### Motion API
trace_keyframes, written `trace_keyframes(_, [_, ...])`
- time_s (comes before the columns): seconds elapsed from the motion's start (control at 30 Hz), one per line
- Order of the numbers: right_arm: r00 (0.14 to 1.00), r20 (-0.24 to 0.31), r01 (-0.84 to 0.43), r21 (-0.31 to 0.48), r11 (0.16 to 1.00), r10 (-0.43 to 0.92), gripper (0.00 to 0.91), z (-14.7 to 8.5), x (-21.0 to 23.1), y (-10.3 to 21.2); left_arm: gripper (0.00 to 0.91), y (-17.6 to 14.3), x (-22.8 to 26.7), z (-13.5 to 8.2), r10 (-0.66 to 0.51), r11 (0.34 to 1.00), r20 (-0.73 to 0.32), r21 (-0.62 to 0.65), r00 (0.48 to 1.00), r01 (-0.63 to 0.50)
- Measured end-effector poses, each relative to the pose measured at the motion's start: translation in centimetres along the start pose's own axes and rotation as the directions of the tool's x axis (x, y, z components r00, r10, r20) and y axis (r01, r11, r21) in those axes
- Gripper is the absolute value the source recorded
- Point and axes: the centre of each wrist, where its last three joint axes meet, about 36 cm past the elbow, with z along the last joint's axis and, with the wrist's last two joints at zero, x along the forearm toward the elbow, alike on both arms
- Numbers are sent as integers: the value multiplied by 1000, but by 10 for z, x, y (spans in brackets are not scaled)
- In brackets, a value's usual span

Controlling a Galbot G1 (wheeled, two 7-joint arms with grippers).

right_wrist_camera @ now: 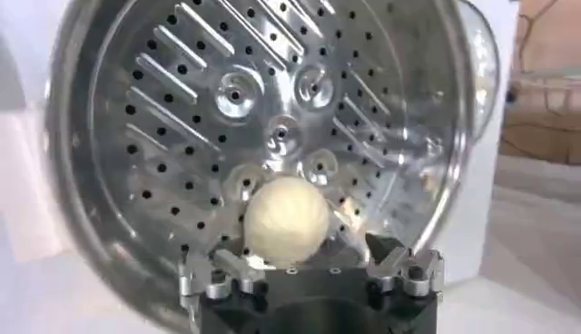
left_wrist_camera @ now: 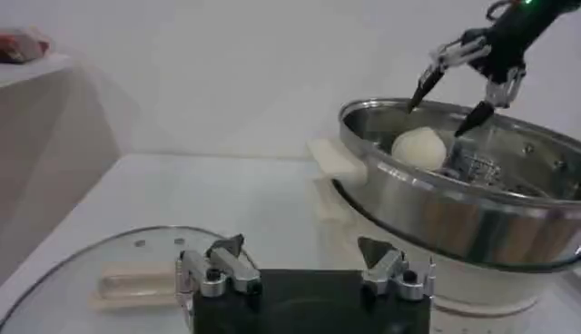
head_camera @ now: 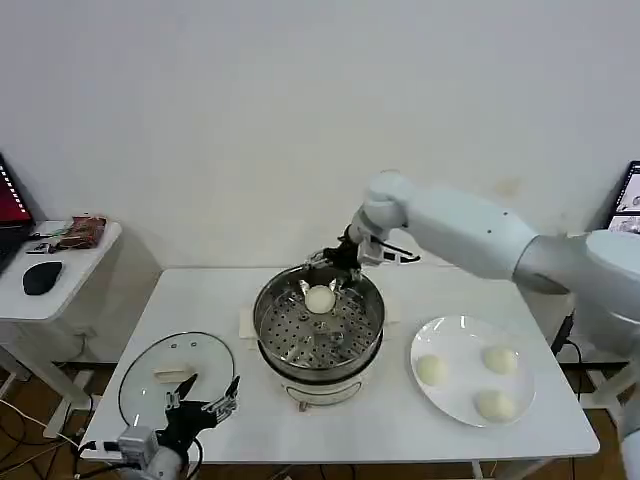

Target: Take steamed baozi put them in steamer then cover it.

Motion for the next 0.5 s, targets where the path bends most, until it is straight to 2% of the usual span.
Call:
trace_keyframes(0.3, [996, -75, -58, -273, 960, 39, 907, -4, 55, 36, 907, 0, -2, 1, 1, 1000, -2, 2, 1000, -1])
trace_keyframes(0.5, [992, -123, -87, -478, 874, 32, 907, -15, 80, 66, 907, 0, 1, 2, -2, 1000, -5, 5, 1000, 2])
